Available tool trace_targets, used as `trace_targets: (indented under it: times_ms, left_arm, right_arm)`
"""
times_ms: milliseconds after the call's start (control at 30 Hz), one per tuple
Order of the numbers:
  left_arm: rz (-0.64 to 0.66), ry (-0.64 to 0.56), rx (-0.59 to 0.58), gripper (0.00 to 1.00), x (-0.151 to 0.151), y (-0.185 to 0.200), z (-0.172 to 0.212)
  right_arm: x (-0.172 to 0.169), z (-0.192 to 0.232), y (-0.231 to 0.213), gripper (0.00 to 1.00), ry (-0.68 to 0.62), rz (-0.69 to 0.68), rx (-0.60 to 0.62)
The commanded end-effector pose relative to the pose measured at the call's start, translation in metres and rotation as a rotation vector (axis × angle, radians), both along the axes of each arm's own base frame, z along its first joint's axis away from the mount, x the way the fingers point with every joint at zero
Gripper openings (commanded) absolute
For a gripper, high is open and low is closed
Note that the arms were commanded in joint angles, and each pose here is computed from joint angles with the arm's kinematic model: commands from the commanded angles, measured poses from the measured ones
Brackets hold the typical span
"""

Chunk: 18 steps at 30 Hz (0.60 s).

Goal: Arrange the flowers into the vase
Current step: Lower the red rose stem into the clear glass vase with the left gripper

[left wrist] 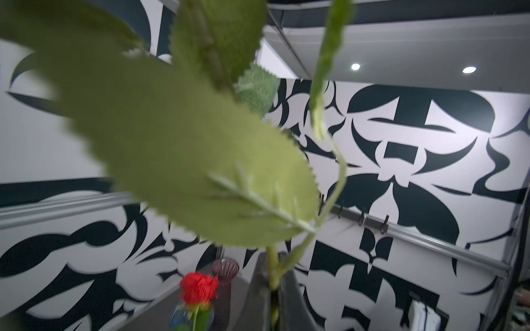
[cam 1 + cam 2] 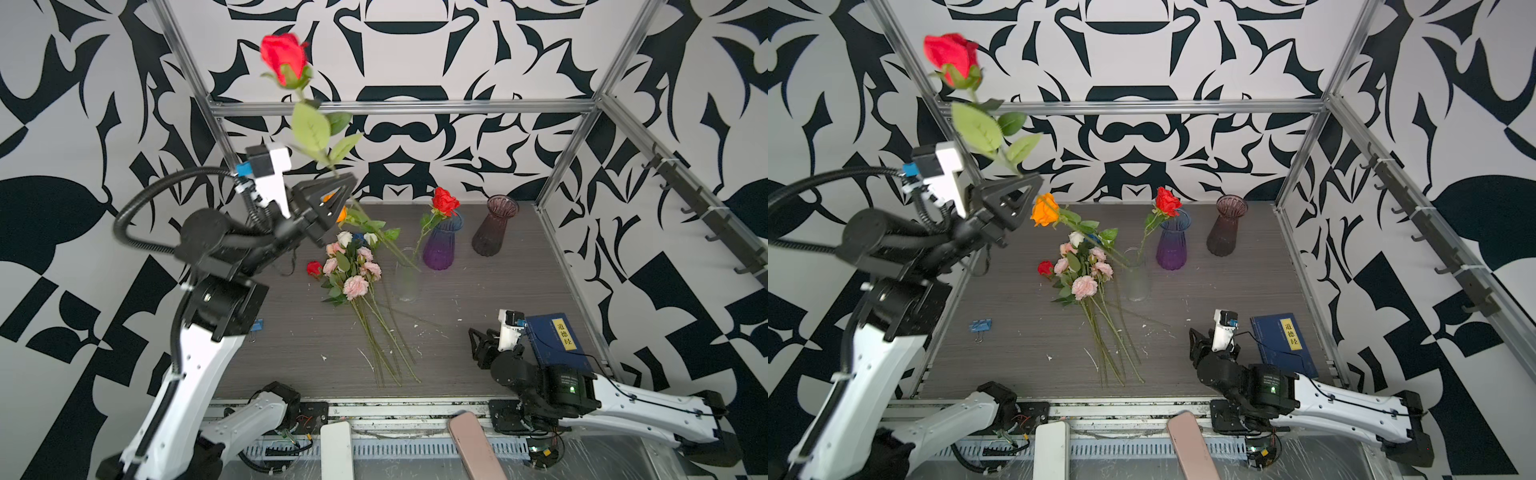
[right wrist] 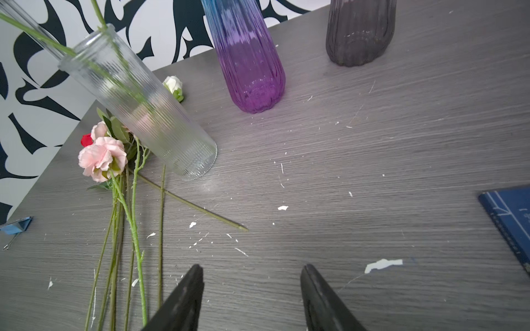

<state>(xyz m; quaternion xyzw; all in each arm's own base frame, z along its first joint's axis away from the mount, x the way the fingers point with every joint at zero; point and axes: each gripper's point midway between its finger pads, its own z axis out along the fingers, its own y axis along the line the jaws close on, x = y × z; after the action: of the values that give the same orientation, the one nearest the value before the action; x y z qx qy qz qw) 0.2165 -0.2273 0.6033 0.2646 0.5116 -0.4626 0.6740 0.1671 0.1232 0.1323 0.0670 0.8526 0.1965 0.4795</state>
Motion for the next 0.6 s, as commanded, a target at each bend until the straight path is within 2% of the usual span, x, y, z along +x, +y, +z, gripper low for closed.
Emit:
trace_targets:
  times_ms: [0,67,233,333,567]
  left_arm:
    - [0.188,-0.143,0.239,0.0,0.036,-0.035,-0.016]
    - [0.233,-0.141,0.353,0.0,0.067,-0.066,-0.041]
    - [0.268,-0.081,0.447,0.0,0.11,-0.093,-0.079]
    - [0.285,-0.057,0.481,0.0,0.123,-0.099,-0.098]
    - [0.262,0.031,0.479,0.0,0.13,-0.106,-0.119]
  right_arm:
    - [0.004,0.013,-0.013,0.6,-0.027,-0.071,0.049]
    - [0.002,0.013,-0.02,0.6,-0.028,-0.072,0.044]
    - [-0.002,0.009,-0.04,0.6,-0.046,-0.102,0.118]
    - [-0.004,0.008,-0.054,0.59,-0.059,-0.127,0.17]
    - [-0.002,0.012,-0.056,0.59,-0.068,-0.139,0.155]
